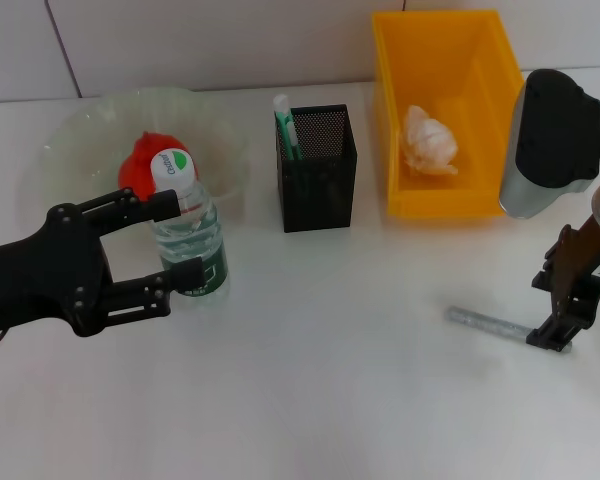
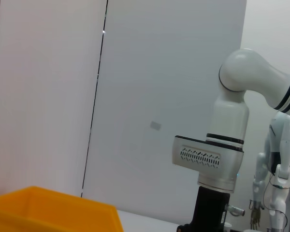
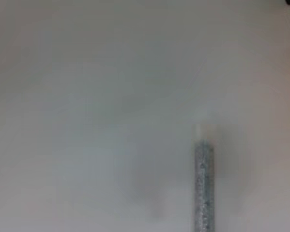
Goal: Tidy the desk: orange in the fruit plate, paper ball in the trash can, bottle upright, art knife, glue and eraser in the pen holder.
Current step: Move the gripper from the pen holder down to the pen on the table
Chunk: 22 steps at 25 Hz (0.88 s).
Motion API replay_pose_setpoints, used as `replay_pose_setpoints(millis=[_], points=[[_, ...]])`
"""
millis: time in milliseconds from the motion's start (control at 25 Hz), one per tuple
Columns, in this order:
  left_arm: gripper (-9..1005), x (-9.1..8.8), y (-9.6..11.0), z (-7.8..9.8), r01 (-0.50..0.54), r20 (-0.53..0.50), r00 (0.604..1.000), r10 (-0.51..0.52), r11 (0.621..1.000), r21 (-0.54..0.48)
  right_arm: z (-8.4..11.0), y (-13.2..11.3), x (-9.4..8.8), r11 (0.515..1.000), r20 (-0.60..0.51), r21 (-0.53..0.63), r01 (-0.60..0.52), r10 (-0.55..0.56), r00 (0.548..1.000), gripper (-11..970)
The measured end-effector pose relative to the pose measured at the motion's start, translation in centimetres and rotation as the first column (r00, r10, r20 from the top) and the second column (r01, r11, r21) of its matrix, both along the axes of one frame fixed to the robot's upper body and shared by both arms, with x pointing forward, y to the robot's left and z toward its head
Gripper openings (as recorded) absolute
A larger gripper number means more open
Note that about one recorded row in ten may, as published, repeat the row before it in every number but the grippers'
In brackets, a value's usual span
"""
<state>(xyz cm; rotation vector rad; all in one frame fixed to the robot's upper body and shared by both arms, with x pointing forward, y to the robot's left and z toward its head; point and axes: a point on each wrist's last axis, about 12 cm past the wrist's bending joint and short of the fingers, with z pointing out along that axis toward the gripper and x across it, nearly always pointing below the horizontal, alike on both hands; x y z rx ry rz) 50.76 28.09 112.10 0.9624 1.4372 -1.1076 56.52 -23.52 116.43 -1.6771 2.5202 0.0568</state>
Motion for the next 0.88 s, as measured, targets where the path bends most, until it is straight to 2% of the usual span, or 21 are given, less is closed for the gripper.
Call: replay_pose_setpoints(millis=[480,880], points=[[806,0.0,0.0,0.0,-0.003,-0.002,1.000,0.003,1.000,-0.001,-0.9,0.0,0.6,1.000,0.019,-0.006,-0.004,0.004,1.000,642],[806,0.0,0.0,0.0,-0.004,0.002,1.000,0.004,1.000,0.001,-1.3,0.8,1.0,0.999,0.020,0.042,-0.014,0.013,1.000,631]])
